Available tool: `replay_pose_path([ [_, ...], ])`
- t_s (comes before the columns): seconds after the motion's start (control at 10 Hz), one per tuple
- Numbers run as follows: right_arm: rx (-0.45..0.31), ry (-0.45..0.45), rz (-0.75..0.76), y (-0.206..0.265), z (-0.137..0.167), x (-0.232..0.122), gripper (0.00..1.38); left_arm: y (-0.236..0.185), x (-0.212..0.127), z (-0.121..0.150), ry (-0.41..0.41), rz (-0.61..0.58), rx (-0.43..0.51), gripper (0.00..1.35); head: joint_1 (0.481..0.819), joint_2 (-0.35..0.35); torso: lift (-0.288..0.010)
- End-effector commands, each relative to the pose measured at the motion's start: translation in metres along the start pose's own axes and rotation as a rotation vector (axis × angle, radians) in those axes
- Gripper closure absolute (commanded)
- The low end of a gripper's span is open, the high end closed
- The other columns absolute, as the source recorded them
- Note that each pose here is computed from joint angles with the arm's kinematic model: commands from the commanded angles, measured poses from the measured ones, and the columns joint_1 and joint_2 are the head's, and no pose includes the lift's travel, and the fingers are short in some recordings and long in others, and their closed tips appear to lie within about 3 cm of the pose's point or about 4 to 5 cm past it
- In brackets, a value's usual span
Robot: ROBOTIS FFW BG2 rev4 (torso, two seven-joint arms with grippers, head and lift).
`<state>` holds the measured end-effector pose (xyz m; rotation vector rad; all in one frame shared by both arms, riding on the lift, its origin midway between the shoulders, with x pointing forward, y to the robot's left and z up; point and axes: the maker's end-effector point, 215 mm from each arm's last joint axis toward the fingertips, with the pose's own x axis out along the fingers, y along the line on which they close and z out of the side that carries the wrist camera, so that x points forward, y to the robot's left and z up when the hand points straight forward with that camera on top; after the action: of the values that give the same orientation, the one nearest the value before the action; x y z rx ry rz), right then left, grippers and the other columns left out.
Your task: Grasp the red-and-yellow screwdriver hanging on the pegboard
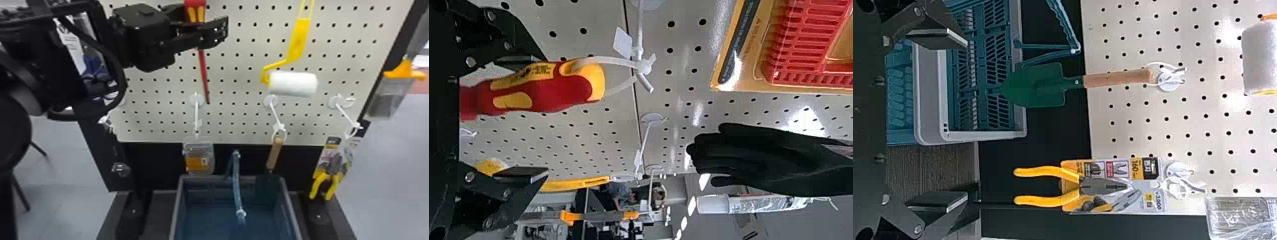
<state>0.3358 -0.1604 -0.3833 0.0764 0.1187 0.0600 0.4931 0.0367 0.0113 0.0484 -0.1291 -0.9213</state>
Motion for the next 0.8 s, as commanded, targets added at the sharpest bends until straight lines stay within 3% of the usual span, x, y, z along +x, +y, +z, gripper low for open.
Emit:
replay_pose_path([
  [0.0, 0.0, 0.0, 0.0, 0.0, 0.0, 0.0, 0.22, -0.0014, 0.0003, -0.0007, 0.003, -0.004, -0.005, 0.84, 0.549, 0.0, -0.1],
  [0.3, -0.001, -0.002, 0.002, 0.0002, -0.0003, 0.0018, 0.22, -0.0022, 0.002, -0.0005, 0.006, -0.003, 0.004, 1.03, 0.549, 0.0, -0.1],
  [0.7, -0.001, 0.001, 0.003, 0.0005, -0.0016, 0.0016, 0.22, -0.0038, 0.0029, -0.0028, 0.011, -0.006, 0.002, 1.03, 0.549, 0.0, -0.1],
])
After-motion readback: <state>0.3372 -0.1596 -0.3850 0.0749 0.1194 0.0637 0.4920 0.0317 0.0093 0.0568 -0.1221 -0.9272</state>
